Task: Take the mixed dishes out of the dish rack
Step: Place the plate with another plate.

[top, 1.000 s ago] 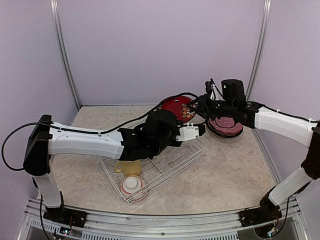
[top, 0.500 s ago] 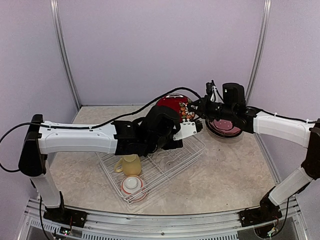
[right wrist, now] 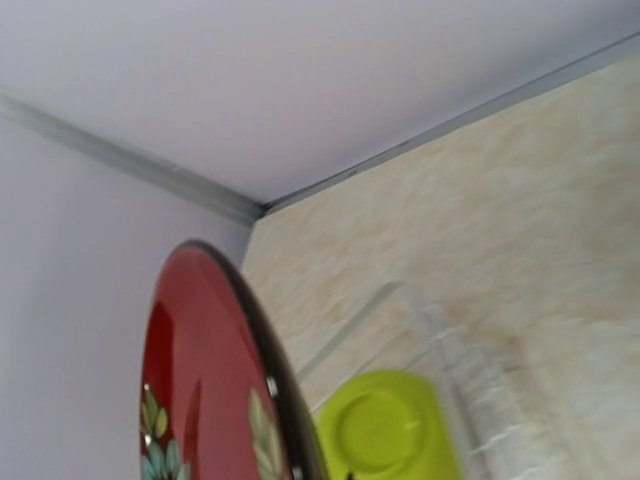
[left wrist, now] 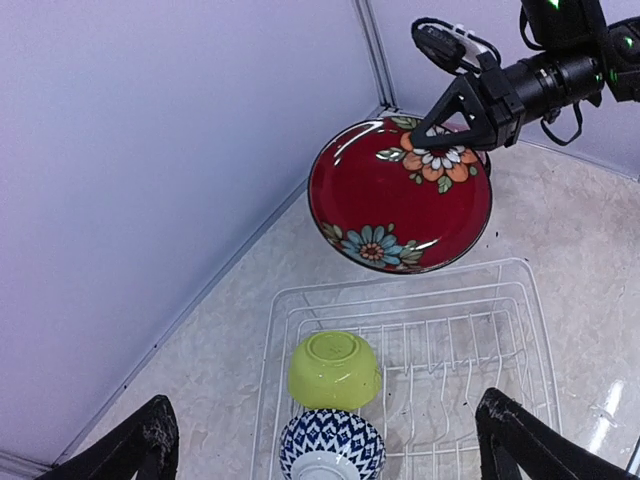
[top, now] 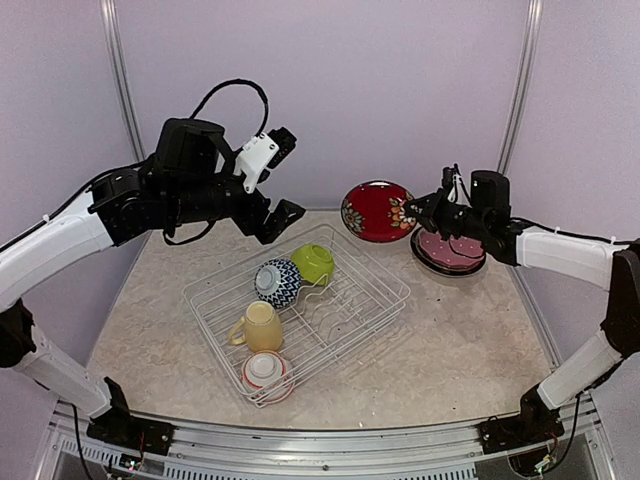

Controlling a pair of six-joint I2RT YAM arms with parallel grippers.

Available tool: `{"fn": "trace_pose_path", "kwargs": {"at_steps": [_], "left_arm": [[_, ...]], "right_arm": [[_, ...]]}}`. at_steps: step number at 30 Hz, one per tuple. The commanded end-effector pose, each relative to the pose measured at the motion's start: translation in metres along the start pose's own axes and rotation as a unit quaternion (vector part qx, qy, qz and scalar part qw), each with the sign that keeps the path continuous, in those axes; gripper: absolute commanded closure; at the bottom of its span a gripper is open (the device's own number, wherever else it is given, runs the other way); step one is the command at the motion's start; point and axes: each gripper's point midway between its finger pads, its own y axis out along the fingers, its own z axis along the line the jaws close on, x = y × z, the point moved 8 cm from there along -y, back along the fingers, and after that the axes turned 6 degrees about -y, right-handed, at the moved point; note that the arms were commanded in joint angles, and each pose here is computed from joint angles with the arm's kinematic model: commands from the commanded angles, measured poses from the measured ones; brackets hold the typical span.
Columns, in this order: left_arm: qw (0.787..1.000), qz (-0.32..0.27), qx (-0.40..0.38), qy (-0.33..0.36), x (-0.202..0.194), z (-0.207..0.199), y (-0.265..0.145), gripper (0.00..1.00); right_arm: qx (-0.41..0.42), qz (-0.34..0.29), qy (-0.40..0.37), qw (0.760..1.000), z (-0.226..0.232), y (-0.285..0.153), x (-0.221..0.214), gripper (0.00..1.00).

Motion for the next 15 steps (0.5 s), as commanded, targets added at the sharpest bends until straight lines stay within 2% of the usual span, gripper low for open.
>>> {"fn": "trace_pose_path", "kwargs": {"at_steps": [1, 9, 15], "left_arm": [[0.997, -0.011, -0.039, -0.069, -0.009, 0.007, -0.015, 0.01], [0.998, -0.023, 0.018, -0.064, -0.019, 0.019, -0.016, 0.01], [0.997, -0.013, 0.046, -0.057, -0.029, 0.029, -0.01, 0.01]], "right_arm": [[-0.006, -0.04, 0.017, 0.999, -0.025, -0.014, 0.021, 1.0], [-0.072, -0.089, 0.059, 0.992, -0.091, -0.049, 0.039, 1.0], [-0.117, -0.114, 0.05, 0.985, -0.127, -0.065, 0.052, 1.0]]}}
